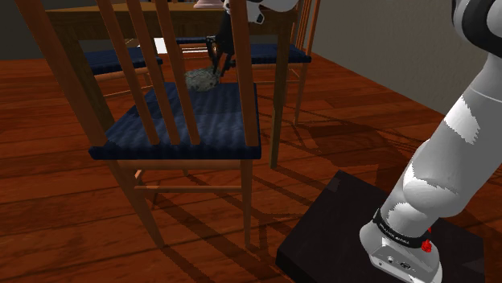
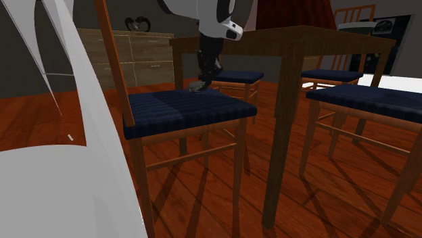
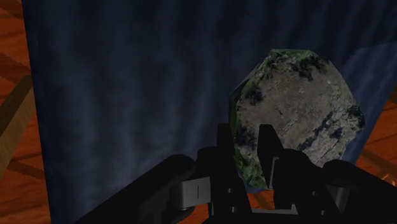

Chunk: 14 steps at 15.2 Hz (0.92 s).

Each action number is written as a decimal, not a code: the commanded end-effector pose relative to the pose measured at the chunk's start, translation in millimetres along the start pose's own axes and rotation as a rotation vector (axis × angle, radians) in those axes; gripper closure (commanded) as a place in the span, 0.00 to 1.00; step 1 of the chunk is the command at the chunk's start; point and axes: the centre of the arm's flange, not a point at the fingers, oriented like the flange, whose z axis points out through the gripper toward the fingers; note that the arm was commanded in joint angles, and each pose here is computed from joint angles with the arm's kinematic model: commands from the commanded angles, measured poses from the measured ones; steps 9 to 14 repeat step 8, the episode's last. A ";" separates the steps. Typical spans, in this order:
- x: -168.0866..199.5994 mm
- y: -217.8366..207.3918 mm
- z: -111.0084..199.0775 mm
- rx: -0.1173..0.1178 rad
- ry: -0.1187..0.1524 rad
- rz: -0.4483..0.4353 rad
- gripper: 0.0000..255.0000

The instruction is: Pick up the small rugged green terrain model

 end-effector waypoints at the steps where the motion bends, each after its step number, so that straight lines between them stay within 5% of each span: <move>1: 0.4 -4.4 -9.8 0.000 0.000 0.000 1.00; 14: 3.0 -15.0 -34.7 0.000 0.000 0.000 1.00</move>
